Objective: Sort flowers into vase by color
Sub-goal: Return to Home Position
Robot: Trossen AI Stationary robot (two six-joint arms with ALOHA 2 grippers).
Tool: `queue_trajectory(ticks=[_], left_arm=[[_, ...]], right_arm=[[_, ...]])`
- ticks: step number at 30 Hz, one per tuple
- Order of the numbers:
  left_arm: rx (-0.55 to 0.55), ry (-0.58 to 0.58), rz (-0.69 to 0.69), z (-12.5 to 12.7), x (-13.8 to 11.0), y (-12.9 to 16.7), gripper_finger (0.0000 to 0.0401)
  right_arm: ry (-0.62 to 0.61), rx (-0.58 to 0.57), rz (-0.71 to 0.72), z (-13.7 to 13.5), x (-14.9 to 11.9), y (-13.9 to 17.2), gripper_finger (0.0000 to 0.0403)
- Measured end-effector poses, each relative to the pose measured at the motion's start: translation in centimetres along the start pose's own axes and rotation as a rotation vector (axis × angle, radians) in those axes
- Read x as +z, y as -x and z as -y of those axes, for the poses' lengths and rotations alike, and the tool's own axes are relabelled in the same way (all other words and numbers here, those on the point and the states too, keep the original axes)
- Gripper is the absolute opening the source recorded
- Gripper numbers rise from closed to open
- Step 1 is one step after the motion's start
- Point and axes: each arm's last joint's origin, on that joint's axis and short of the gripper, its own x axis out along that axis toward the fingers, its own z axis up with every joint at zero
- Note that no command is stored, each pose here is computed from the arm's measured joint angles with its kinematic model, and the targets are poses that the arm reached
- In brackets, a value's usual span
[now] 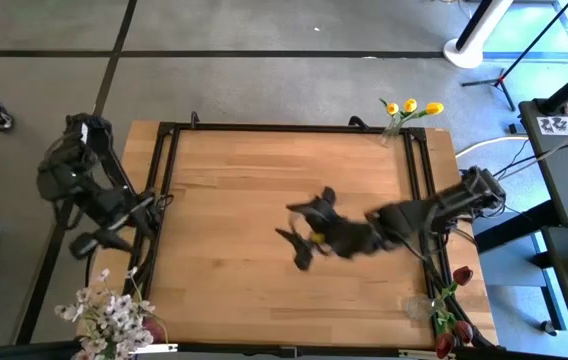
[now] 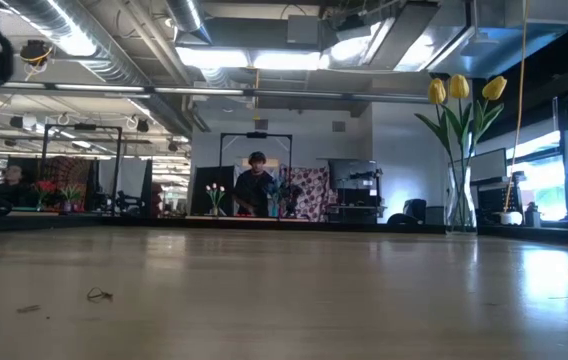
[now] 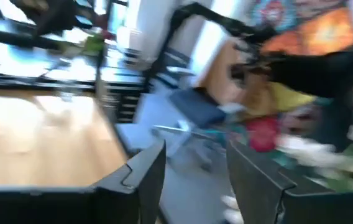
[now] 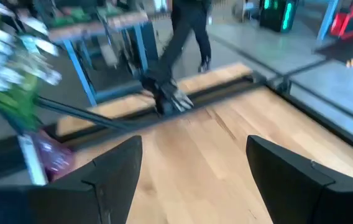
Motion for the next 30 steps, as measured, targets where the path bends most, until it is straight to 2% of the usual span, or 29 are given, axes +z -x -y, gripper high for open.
queue_trajectory(ticks=[3,8,11,14,17,21,26,30], left_arm=[[0.109,-0.034,0.037,-1.1,-0.4,-0.5,0.0151],[0.261,0.007,0.152,-3.3,-1.3,-1.7,0.0126],[0.33,0.026,0.206,-5.1,-2.7,-3.4,0.0112],[0.374,0.066,0.256,-7.4,-4.1,-5.0,0.0099],[0.445,0.106,0.275,-10.2,-5.5,-6.3,0.0091],[0.508,0.114,0.308,-13.6,-6.6,-6.8,0.0083],[0.585,0.16,0.34,-17.4,-7.6,-6.7,0.0071],[0.71,0.248,0.368,-18.6,-8.1,-6.4,0.0063]], right_arm=[[0.045,0.008,-0.039,2.2,-0.2,-2.7,0.0274],[0.187,0.041,-0.011,5.7,-1.2,-6.5,0.022],[0.291,0.067,0.026,7.3,-1.7,-7.9,0.018],[0.433,0.036,-0.015,8.8,-3.6,-8.3,0.0136],[0.508,0.035,-0.021,10.2,-5.4,-7.3,0.0082],[0.569,0.125,0.044,12.5,-7.3,-5.0,0.0011],[0.593,0.238,0.179,15.4,-9.2,-1.1,0.0022],[0.595,0.283,0.203,16.9,-10.3,1.9,0.0012]])
